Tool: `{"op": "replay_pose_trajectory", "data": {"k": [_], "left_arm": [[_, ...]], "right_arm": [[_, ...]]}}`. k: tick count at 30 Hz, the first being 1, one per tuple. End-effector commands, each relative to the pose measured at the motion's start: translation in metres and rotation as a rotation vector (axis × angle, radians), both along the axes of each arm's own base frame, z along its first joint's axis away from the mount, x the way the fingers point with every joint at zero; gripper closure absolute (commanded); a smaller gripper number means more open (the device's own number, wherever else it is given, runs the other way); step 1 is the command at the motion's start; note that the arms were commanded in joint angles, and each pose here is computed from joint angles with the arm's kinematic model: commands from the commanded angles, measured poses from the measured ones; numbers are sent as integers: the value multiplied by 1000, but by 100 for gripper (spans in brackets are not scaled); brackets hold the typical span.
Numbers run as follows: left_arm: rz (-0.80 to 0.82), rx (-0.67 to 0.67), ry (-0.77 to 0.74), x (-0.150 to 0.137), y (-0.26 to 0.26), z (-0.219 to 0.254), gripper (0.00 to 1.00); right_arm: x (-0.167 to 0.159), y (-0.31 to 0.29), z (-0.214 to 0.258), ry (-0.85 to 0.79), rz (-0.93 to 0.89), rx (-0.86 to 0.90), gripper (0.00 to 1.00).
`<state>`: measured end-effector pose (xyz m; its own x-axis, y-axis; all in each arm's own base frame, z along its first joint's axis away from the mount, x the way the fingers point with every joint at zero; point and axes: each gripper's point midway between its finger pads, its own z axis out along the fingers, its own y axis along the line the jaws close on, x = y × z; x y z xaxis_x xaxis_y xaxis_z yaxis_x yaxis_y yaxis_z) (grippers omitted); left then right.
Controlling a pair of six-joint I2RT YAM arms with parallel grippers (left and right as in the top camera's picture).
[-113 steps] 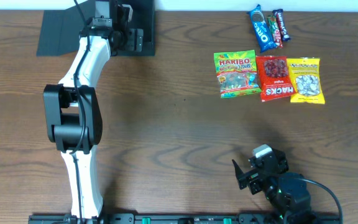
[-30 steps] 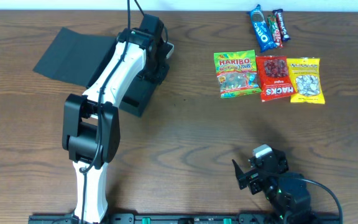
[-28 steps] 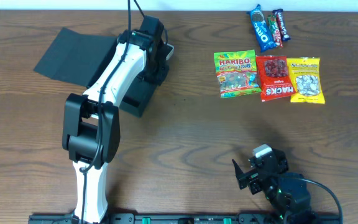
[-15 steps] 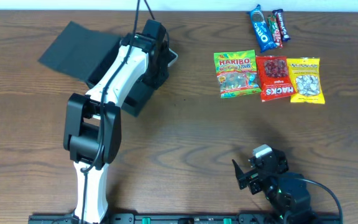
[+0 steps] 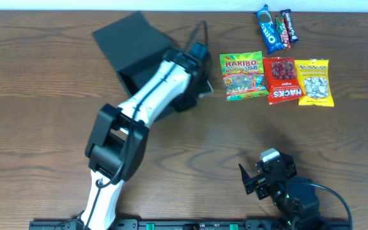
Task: Pack container
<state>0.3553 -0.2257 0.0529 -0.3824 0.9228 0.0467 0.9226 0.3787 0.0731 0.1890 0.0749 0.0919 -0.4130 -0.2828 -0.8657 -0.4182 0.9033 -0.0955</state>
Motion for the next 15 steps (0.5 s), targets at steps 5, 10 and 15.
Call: {"op": "replay_pose_trajectory", "data": {"k": [5, 10, 15], "left_arm": [[-190, 103, 58, -44, -22, -8, 94], [-263, 160, -15, -48, -37, -6, 94], [-304, 158, -25, -57, -49, -6, 94]], "right_arm": [[0, -1, -3, 0, -4, -8, 1], [0, -1, -3, 0, -4, -8, 1], [0, -1, -3, 0, -4, -8, 1]]}}
